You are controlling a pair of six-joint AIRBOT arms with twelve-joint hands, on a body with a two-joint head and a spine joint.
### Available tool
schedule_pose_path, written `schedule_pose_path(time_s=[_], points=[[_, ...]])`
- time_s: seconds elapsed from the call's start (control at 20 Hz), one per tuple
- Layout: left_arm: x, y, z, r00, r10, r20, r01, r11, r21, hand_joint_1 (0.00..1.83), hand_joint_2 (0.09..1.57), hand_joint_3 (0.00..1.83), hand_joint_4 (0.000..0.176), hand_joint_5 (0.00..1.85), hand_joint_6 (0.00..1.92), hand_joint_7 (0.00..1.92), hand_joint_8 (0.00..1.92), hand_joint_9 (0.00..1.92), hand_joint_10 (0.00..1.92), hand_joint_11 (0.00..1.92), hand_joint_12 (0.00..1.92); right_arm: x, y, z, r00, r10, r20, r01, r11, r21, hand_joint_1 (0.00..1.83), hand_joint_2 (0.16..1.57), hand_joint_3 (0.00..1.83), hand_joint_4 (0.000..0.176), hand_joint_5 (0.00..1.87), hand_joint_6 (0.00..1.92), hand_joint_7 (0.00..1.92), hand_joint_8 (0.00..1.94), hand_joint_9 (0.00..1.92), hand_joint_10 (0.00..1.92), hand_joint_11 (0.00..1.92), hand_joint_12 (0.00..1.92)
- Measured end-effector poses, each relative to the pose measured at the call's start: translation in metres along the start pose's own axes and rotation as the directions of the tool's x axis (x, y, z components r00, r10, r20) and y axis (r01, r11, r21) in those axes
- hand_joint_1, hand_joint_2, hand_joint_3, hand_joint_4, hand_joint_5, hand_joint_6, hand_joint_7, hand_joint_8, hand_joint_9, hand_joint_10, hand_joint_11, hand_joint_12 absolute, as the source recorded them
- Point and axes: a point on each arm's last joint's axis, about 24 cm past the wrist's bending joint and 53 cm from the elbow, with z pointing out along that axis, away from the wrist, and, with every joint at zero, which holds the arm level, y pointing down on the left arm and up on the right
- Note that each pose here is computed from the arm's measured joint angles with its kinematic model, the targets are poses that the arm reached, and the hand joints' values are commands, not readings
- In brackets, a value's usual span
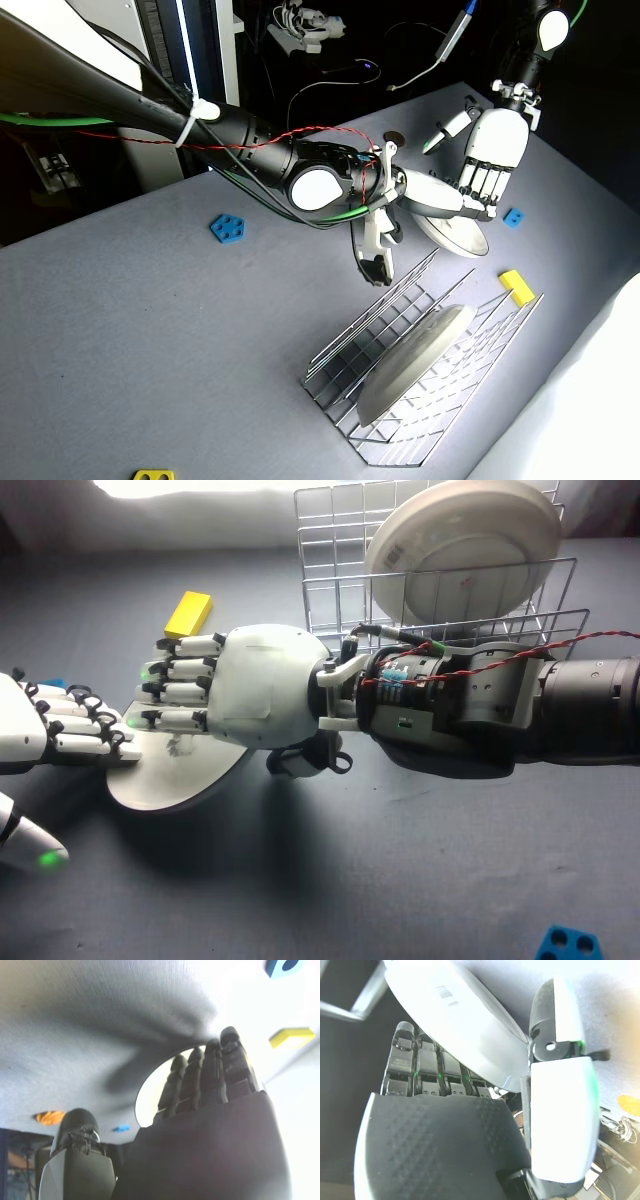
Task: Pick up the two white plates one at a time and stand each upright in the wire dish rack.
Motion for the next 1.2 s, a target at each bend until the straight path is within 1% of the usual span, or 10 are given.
schedule_pose_path(time_s=[0.15,0.25,0.4,0.75,0.9,0.95,1.0,1.05,1.1,1.2], points=[[0.000,-0.001,0.000,1.0000,0.000,-0.001,0.001,1.0000,0.004,0.00,1.05,0.00,0.000,0.00,0.00,0.00,0.00,0.00,0.00,0.00,0.00,0.001,-0.005,0.001,1.000,-0.001,0.002,0.001,1.000,0.010,1.09,1.00,0.00,0.000,0.00,0.00,0.00,0.00,0.00,0.00,0.00,0.12],[0.000,-0.001,0.000,1.0000,0.001,0.000,-0.001,1.0000,0.004,0.00,1.06,0.00,0.000,0.00,0.00,0.00,0.00,0.00,0.00,0.00,0.00,-0.002,-0.004,0.002,1.000,-0.002,0.012,0.002,1.000,0.006,1.08,0.99,0.00,0.000,0.00,0.00,0.00,0.00,0.00,0.00,0.00,0.25],[-0.001,0.000,0.001,1.0000,0.001,0.001,-0.001,1.0000,0.002,0.00,1.06,0.00,0.000,0.00,0.00,0.00,0.00,0.00,0.00,0.00,0.00,-0.002,-0.003,0.002,1.000,-0.003,0.014,0.003,1.000,0.003,1.09,1.05,0.01,0.000,0.00,0.00,0.00,0.00,0.00,0.00,0.00,0.14],[-0.001,-0.001,0.001,1.0000,-0.001,0.001,0.001,1.0000,0.003,0.00,1.08,0.01,0.000,0.02,0.01,0.01,0.00,0.00,0.00,0.00,0.00,-0.001,-0.003,0.003,1.000,-0.014,0.006,0.014,1.000,0.006,1.11,1.03,0.00,0.000,0.13,0.01,0.09,0.01,0.09,0.02,0.00,0.46],[-0.001,-0.001,0.001,1.0000,-0.001,0.001,0.001,1.0000,0.004,0.00,1.07,0.00,0.000,0.00,0.00,0.00,0.00,0.00,0.00,0.00,0.00,-0.002,-0.004,0.003,1.000,-0.017,0.001,0.017,1.000,0.010,1.20,1.10,0.00,0.000,0.32,0.04,0.33,0.04,0.29,0.07,0.00,0.92],[0.000,-0.001,0.001,1.0000,-0.001,0.001,0.001,1.0000,0.003,0.00,1.05,0.00,0.000,0.00,0.00,0.00,0.00,0.00,0.00,0.00,0.00,-0.005,-0.004,0.004,1.000,-0.017,0.005,0.017,1.000,0.009,1.30,1.08,0.00,0.000,0.55,0.07,0.55,0.04,0.48,0.11,0.03,1.19],[0.000,0.000,0.001,1.0000,-0.001,0.000,0.001,1.0000,0.003,0.00,1.05,0.00,0.000,0.00,0.00,0.00,0.00,0.00,0.00,0.00,0.00,-0.005,-0.004,0.004,1.000,-0.018,0.005,0.018,1.000,0.009,1.33,1.12,0.00,0.000,0.73,0.07,0.75,0.05,0.68,0.15,0.18,1.28],[0.000,0.000,0.000,1.0000,-0.002,0.000,0.002,1.0000,0.003,0.00,1.06,0.00,0.000,0.00,0.00,0.00,0.00,0.00,0.00,0.00,0.00,-0.006,-0.004,0.004,1.000,-0.017,0.009,0.017,1.000,0.009,1.35,1.16,0.00,0.000,0.80,0.98,0.88,0.82,0.75,1.15,0.38,1.29],[-0.001,-0.001,0.000,1.0000,-0.007,0.004,0.007,1.0000,0.004,0.00,1.06,0.00,0.000,0.00,0.00,0.00,0.00,0.00,0.00,0.00,0.00,-0.009,-0.003,0.004,1.000,-0.013,0.020,0.013,1.000,0.007,1.45,1.18,0.00,0.000,0.78,1.17,0.86,1.03,0.73,1.30,0.57,1.68],[0.001,0.000,0.001,1.0000,-0.003,-0.001,0.003,1.0000,0.001,0.00,1.06,0.00,0.000,0.01,0.00,0.01,0.00,0.00,0.00,0.02,0.01,-0.019,0.000,0.005,0.999,-0.016,0.046,0.017,1.000,-0.002,1.48,1.17,0.00,0.000,0.80,1.18,0.87,1.05,0.77,1.26,0.70,1.70]])
